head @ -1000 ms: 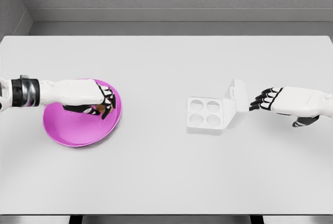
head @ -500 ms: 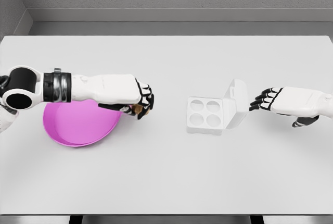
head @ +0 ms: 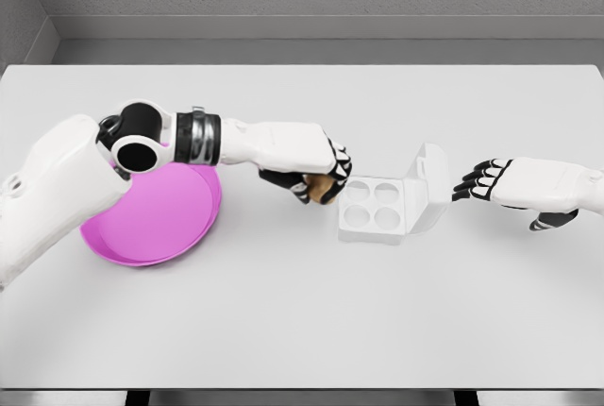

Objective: Pack egg into the box and close the box lid

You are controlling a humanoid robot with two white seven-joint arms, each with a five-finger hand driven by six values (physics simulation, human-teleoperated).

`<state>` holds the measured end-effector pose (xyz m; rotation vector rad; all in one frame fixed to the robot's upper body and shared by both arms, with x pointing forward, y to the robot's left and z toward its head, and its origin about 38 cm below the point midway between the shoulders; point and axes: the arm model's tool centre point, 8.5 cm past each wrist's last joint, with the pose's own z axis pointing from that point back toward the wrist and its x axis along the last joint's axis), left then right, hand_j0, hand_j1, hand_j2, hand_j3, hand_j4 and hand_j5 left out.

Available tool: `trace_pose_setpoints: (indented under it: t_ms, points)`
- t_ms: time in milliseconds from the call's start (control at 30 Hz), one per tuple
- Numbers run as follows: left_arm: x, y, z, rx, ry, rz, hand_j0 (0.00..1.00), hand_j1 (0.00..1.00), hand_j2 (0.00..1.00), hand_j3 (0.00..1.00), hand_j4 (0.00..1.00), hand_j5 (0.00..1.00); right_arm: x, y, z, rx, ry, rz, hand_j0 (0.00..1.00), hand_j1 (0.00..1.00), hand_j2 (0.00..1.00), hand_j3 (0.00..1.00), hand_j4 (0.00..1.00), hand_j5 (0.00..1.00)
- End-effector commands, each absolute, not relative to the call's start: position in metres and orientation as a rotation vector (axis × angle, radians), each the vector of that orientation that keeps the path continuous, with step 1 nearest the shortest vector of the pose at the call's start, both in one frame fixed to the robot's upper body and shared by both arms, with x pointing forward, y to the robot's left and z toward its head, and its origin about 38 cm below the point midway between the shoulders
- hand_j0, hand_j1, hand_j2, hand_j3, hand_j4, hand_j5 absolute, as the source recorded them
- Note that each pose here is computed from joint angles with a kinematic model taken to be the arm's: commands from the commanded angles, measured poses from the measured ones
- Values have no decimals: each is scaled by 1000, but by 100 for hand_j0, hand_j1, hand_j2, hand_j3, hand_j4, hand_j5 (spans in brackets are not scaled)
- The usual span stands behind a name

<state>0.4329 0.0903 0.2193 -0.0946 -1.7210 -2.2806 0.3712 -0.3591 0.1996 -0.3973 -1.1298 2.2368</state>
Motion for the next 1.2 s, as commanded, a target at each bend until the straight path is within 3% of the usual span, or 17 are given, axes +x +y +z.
trace_pose_setpoints:
  t_ms: [0, 800, 1067, 1167]
  points:
    - [429, 67, 221, -147, -1760, -2271, 22, 22, 22, 22, 22, 22, 371, -359, 200, -396, -1133, 2231, 100, 100, 100, 100, 100, 100]
    - [437, 41, 184, -177, -1639, -2312, 27, 27, 27, 27, 27, 27, 370, -357, 200, -392, -1134, 2240, 100, 100, 100, 100, 100, 100]
    - [436, 40, 182, -182, -1633, -2314, 37, 37, 37, 37, 37, 37, 370, -357, 199, -390, -1133, 2241, 100, 100, 100, 100, 100, 100]
    - [439, 43, 179, -178, -1621, -2305, 45, 45, 45, 45, 45, 45, 370, -357, 200, -389, -1134, 2240, 100, 100, 100, 100, 100, 100]
